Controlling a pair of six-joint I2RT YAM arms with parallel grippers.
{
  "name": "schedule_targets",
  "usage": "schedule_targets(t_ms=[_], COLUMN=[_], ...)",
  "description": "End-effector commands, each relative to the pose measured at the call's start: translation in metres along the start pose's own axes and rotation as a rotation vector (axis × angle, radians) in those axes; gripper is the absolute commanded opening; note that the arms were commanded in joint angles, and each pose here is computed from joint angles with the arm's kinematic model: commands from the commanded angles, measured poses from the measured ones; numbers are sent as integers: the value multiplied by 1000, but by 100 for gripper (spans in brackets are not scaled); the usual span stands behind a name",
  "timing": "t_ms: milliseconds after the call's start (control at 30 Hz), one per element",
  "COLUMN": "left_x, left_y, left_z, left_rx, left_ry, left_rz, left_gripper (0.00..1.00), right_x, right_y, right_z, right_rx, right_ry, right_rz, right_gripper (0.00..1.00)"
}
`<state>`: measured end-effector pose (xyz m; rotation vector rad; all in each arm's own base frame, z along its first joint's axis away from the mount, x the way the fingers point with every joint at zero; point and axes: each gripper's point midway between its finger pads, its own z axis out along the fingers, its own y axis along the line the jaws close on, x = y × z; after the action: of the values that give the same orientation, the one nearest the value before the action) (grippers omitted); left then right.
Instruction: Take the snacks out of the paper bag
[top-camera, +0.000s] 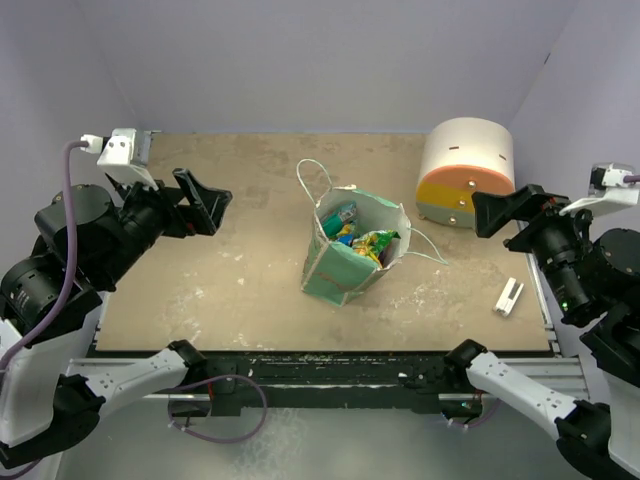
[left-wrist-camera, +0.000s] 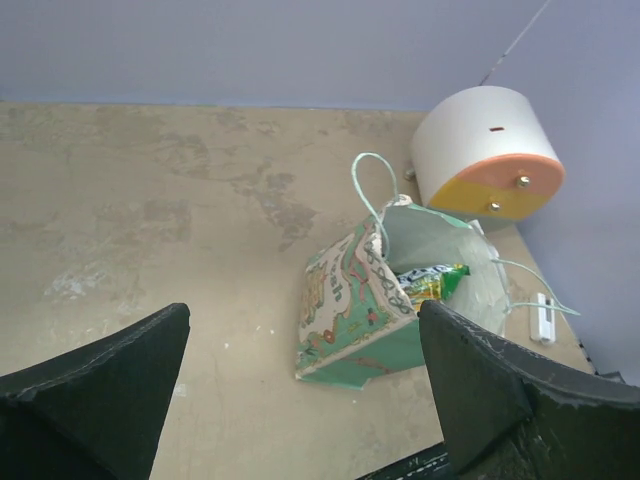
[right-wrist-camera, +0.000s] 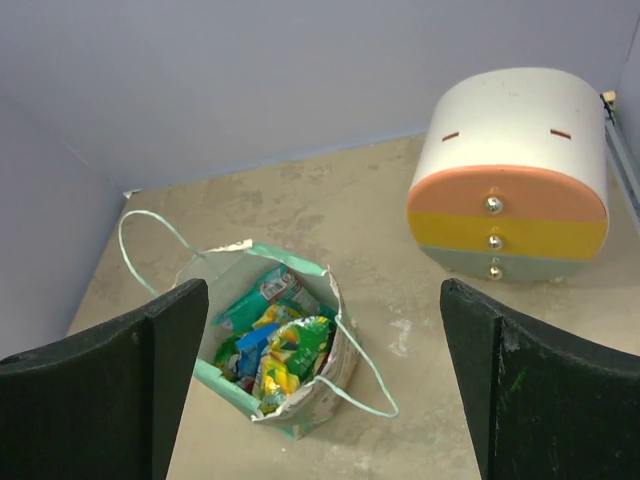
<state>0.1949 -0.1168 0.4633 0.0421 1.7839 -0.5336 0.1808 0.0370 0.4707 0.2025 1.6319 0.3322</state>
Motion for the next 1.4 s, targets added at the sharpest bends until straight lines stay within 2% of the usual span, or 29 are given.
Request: schedule_targets(t_ms=[0,233,567,833,1133,1367], left_x=[-2,2,27,51,82,102], left_y=[10,32,48,45,20,-29], left_z=[4,16,68,130,194,231], left_rx=[-42,-130,-168,-114,47,189], left_ry=[-19,-28,30,114,256,364], left_rz=[-22,-49,-142,-176,-230,-240], left_gripper=[99,99,99,99,99,99], right_x=[11,29,68,110,128,131], right_y=[-8,-14,20,39,43,42], right_z=[11,35,84,126,166,182], right_rx=[87,201,100,60,94,94], right_ry=[45,106,191,284,339,362], right_rz=[10,-3,-39,-85,-216,-223], right_gripper=[100,100,100,100,100,100])
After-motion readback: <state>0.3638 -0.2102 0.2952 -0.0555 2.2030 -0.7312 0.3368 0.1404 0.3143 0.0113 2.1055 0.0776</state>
